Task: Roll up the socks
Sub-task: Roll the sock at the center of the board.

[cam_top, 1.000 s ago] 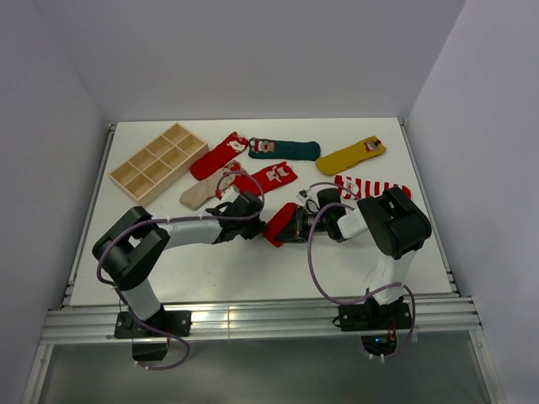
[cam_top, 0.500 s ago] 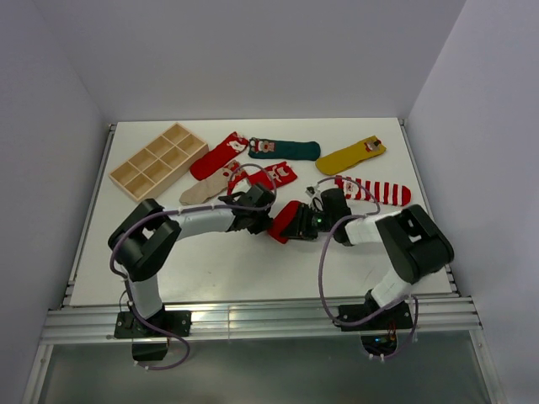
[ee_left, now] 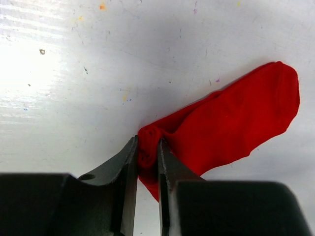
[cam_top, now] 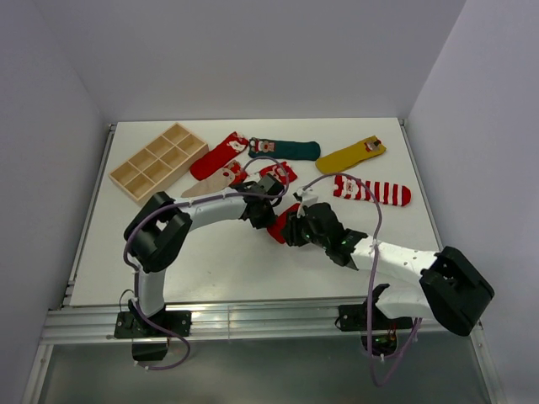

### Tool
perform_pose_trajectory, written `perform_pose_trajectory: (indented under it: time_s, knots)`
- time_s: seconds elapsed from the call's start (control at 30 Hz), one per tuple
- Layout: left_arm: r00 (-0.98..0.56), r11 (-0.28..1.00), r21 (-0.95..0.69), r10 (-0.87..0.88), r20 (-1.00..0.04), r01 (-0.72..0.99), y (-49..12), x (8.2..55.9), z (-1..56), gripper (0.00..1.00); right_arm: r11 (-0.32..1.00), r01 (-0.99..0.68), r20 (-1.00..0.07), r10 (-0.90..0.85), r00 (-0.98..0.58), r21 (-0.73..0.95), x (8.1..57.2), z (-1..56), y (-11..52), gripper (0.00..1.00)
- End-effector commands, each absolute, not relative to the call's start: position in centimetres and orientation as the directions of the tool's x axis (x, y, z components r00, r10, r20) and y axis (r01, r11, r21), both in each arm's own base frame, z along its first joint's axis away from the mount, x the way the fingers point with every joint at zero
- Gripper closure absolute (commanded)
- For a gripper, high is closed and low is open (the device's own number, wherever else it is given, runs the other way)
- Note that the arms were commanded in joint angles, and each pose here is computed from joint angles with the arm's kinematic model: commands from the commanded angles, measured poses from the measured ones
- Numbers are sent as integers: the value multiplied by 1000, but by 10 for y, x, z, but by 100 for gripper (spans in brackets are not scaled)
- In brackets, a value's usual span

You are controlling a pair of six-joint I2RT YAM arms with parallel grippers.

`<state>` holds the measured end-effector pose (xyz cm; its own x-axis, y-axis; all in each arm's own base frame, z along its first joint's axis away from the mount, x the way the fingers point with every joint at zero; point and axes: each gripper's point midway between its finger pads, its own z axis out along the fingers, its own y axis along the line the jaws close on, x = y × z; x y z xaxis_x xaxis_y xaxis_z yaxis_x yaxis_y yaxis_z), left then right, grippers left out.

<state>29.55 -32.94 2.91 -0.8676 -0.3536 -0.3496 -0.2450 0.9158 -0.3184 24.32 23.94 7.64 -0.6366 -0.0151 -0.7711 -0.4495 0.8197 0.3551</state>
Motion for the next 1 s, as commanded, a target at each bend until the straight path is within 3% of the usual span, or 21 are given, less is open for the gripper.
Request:
perform_pose_trajectory:
  time_s: [0.0,0.6,0.97]
  knots:
    - [-896,954,-210,-277,-348,-214,-315,288,19,100,864,-459,-835,-87,-543,208,255,78,231,58]
    - [-911,963,-203,-239,-335,-178,-318,287,16,100,839,-537,-840,-352,-412,-88,243,60,276,50]
    - [-915,964,-206,-230,-331,-168,-320,286,15,100,863,-495,-871,-314,-378,-96,243,91,270,51]
